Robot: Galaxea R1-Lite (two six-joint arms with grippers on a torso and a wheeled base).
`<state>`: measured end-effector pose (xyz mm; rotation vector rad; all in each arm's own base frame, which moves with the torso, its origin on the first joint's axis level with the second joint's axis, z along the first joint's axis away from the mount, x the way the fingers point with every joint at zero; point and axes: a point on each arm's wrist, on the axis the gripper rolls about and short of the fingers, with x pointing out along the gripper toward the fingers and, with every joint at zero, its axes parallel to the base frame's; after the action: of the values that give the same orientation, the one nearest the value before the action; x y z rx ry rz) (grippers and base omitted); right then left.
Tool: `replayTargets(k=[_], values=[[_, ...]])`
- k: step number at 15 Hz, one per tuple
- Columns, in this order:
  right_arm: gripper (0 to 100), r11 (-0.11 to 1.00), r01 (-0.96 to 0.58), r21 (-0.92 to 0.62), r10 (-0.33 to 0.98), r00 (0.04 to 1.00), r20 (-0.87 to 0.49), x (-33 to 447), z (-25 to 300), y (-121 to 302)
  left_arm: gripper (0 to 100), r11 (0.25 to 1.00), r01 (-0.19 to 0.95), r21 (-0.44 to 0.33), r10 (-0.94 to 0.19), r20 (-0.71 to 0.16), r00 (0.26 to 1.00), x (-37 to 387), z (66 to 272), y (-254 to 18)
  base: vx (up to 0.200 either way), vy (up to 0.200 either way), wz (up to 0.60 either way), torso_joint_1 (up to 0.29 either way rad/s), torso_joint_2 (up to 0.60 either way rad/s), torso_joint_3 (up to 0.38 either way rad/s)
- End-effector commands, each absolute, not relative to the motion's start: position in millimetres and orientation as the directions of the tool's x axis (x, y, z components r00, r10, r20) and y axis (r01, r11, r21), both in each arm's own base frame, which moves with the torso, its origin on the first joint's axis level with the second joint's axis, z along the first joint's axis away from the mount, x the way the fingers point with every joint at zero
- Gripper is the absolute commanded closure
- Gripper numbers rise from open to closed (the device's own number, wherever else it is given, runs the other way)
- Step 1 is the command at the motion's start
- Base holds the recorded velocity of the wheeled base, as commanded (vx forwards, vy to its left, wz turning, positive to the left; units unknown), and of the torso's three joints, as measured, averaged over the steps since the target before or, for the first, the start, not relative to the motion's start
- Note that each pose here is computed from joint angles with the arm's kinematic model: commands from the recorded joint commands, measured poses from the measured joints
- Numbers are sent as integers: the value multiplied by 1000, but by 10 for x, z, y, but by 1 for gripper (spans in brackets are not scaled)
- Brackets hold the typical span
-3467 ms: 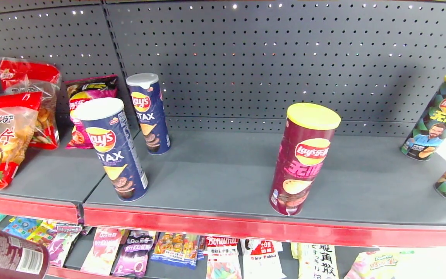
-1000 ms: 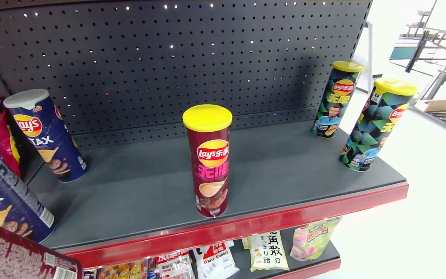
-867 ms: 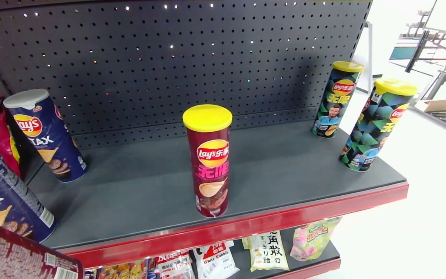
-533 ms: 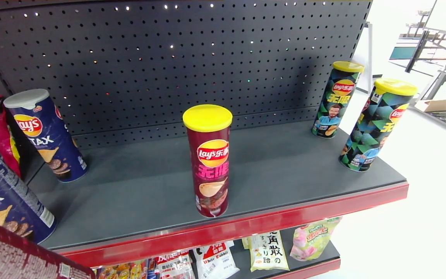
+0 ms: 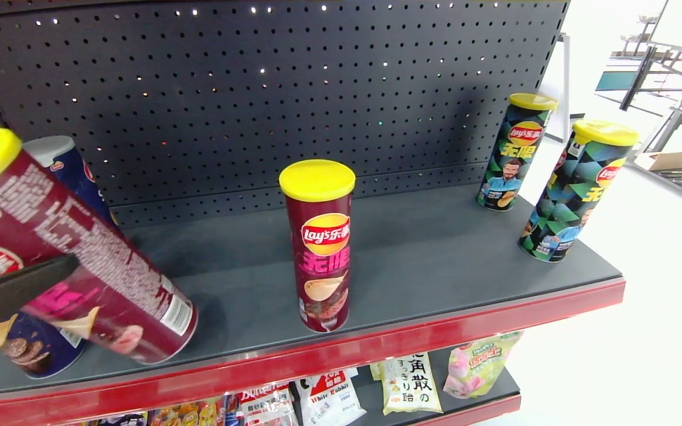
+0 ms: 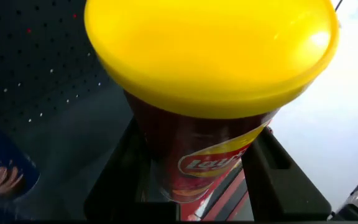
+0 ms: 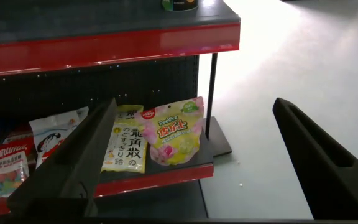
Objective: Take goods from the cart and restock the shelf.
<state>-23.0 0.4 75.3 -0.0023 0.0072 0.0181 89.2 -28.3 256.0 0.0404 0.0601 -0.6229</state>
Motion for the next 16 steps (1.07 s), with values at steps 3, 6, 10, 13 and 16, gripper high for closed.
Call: replayTargets(k=[3,6,10,13,16], values=[[0,1000,-18,-3,18,1000,-6,-230,754,4,100,786,618,7,-611,-148,778,1729,2564,-611,0,0,0,0,0,0],[0,1000,-18,-3,18,1000,-8,-230,752,4,100,758,652,26,-638,-179,749,2085,2582,-810,0,0,0,0,0,0],[0,1000,-18,-3,18,1000,-6,-230,754,4,100,748,663,29,-643,-216,735,2504,2536,-1047,0,0,0,0,0,0],[0,1000,-18,-3,18,1000,-8,-230,752,4,100,737,675,35,-650,-239,722,2692,2463,-1172,0,0,0,0,0,0],[0,1000,-18,-3,18,1000,-8,-230,752,4,100,735,677,43,-654,-218,724,2933,2474,-1279,0,0,0,0,0,0]])
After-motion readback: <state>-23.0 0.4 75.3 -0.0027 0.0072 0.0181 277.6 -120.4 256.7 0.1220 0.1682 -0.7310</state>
